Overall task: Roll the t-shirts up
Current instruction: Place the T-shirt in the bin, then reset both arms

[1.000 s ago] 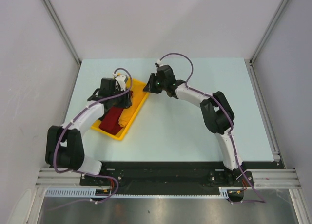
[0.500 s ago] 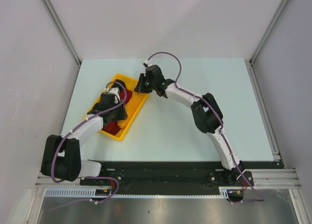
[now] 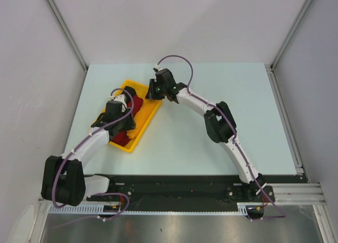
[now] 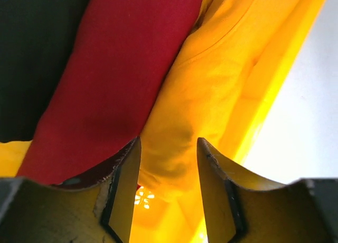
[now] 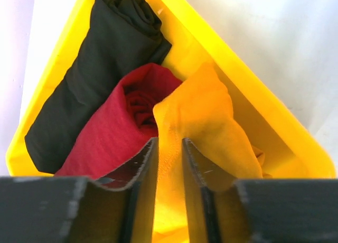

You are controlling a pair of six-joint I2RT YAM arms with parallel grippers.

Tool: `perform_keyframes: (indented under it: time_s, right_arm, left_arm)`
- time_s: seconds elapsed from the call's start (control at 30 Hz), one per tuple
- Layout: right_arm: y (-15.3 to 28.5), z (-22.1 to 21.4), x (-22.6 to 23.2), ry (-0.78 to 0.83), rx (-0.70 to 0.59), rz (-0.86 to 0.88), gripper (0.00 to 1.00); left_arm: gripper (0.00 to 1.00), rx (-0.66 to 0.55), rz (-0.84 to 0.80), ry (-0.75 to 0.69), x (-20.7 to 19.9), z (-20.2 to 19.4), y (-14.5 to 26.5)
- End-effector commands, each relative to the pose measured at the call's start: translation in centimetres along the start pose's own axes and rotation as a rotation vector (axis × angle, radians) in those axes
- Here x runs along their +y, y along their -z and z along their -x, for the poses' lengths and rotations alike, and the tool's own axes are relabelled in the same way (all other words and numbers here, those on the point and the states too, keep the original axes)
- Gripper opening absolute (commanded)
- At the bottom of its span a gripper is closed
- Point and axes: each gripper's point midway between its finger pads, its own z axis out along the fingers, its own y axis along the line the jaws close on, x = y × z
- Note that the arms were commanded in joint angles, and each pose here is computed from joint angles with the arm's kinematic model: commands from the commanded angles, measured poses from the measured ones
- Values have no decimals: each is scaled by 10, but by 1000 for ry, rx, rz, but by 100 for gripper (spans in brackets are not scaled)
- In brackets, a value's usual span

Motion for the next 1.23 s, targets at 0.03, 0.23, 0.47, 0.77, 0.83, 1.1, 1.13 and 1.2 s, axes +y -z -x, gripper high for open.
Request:
perform_keyframes:
  time_s: [0.03, 0.23, 0.47, 0.77, 0.83, 1.1, 1.13, 1.2]
  right_arm:
    - [51, 65, 48, 66, -124, 64, 35]
    - [110, 92, 52, 39, -198, 49, 55]
    - [200, 72, 26, -42, -282, -28, 91]
    - [321, -8, -63, -150, -353, -333, 100]
    - [339, -26, -74, -157, -354, -359, 100]
    - [390, -77, -103, -176, -380, -428, 100]
    - [392, -78, -104, -175, -384, -433, 100]
    - [395, -80, -108, -171, -384, -450, 100]
  left_arm:
    - [94, -127, -39, 5, -15, 51, 37]
    - [100, -150, -193, 9, -61, 67, 68]
    - [100, -181, -323, -90, -133, 50, 92]
    - [99, -162, -409, -208, -198, -3, 98]
    - [100, -152, -428, -192, -201, -11, 99]
    - [100, -204, -477, -163, -193, -18, 106]
    - [100, -243, -502, -147, -193, -12, 112]
    - [100, -279, -499, -131, -190, -6, 116]
